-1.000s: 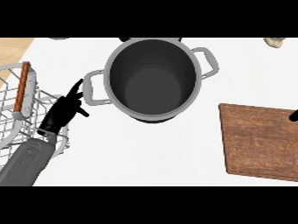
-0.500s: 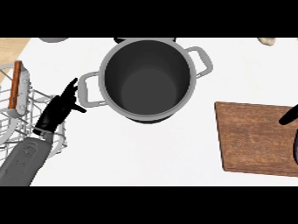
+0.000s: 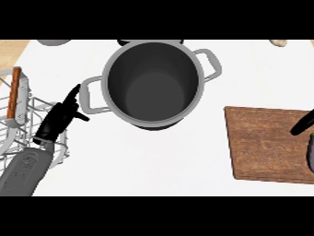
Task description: Pick the eggplant from the cutting board and place it in the pot
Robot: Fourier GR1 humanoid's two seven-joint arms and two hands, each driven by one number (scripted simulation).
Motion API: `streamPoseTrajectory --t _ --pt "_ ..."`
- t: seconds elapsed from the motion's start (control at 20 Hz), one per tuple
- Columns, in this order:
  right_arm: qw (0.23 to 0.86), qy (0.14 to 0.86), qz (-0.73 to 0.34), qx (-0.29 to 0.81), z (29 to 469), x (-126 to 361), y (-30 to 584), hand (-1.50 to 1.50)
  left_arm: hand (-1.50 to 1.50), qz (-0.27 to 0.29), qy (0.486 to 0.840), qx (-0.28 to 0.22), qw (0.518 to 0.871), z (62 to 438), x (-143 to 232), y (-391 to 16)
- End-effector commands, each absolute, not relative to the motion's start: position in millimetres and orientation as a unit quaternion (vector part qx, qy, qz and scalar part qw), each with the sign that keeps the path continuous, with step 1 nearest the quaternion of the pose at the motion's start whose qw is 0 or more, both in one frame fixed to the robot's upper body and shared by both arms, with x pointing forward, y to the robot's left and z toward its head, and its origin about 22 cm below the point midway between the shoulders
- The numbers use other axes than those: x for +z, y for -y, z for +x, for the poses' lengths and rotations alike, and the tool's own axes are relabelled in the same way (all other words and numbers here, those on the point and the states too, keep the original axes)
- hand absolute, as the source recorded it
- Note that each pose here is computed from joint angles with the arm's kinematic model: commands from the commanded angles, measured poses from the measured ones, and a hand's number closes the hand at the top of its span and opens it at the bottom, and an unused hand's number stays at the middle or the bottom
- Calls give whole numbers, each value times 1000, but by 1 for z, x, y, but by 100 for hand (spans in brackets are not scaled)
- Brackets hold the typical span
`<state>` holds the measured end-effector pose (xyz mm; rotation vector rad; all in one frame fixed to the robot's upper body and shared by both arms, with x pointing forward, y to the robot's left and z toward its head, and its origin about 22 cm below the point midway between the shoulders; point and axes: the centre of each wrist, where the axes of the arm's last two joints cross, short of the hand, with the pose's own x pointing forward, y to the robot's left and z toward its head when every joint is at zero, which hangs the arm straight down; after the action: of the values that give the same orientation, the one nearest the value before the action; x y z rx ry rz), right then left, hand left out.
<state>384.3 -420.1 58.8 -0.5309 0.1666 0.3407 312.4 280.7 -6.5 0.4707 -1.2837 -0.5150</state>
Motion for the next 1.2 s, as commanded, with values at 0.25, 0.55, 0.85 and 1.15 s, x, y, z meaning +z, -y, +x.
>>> streamPoseTrajectory --t 0.25,0.55,0.85,1.15 --pt "940 -172 -231 180 378 32 411 -150 0 223 557 -78 796 306 0 -312" --pt "943 -177 -230 161 374 27 415 -150 0 223 548 -82 802 299 -8 -314" --pt "943 -178 -226 168 377 17 399 -150 0 230 560 -83 792 303 7 -321" --pt "943 -180 -223 168 357 -6 409 -150 0 236 554 -83 794 303 7 -328"
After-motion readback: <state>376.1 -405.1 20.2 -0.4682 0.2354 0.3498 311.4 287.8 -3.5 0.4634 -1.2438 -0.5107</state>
